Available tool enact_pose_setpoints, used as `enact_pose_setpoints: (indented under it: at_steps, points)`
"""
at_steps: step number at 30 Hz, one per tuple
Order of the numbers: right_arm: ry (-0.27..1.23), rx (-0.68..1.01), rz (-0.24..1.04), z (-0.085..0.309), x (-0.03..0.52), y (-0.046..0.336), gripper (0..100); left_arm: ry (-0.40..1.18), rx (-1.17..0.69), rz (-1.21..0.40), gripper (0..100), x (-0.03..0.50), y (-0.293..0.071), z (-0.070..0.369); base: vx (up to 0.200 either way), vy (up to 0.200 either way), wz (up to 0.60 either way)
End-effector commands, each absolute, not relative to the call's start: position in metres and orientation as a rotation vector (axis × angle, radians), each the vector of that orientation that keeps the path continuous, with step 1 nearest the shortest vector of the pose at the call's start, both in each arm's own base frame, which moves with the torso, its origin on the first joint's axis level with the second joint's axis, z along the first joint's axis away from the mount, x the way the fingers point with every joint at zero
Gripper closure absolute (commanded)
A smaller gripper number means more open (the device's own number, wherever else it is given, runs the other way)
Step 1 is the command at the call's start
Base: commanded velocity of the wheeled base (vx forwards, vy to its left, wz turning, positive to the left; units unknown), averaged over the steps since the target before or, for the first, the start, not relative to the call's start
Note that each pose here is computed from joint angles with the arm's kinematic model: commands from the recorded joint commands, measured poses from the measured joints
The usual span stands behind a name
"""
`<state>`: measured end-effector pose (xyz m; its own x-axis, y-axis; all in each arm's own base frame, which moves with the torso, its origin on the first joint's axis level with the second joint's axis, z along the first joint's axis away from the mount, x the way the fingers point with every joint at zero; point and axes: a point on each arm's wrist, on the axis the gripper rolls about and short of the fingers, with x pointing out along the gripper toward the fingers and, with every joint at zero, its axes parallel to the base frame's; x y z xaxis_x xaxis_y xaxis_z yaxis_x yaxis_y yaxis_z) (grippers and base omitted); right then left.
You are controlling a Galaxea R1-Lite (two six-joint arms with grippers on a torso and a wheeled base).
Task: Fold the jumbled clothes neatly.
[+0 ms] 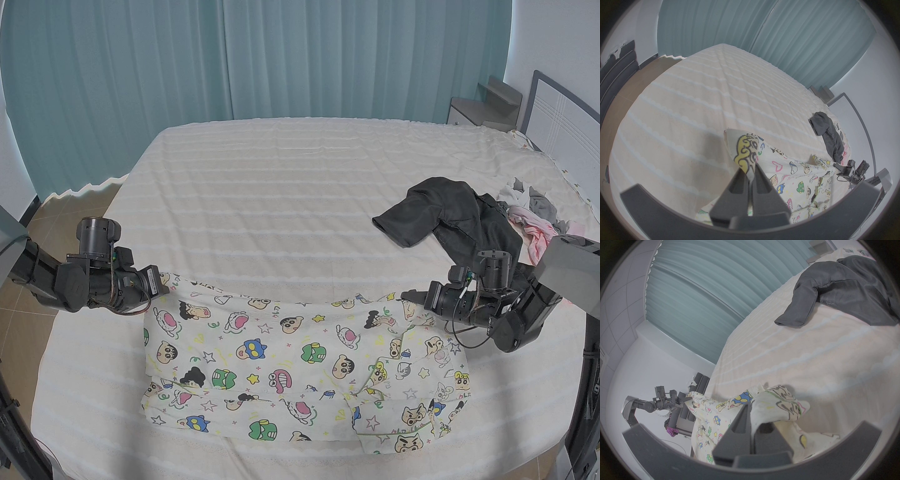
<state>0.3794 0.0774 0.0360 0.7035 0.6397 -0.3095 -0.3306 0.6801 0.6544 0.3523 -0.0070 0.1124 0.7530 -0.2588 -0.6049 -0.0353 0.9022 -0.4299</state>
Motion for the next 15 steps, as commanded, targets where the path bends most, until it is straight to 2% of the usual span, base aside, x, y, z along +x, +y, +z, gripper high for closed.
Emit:
enact_pose_setpoints:
  at_steps: [1, 9, 15]
  points:
    - [0.540, 0.597, 0.605, 0.051, 0.358, 0.074, 100, 0.720, -0.451, -0.149, 100, 0.336, -0.005, 0.115, 0.000, 0.000, 0.00]
    - [0.567, 0.590, 0.639, 0.048, 0.328, 0.071, 100, 0.716, -0.460, -0.172, 100, 0.315, -0.001, 0.109, 0.000, 0.000, 0.00]
    - [0.622, 0.519, 0.659, 0.027, 0.300, 0.066, 100, 0.739, -0.467, -0.162, 100, 0.300, 0.000, 0.102, 0.000, 0.000, 0.00]
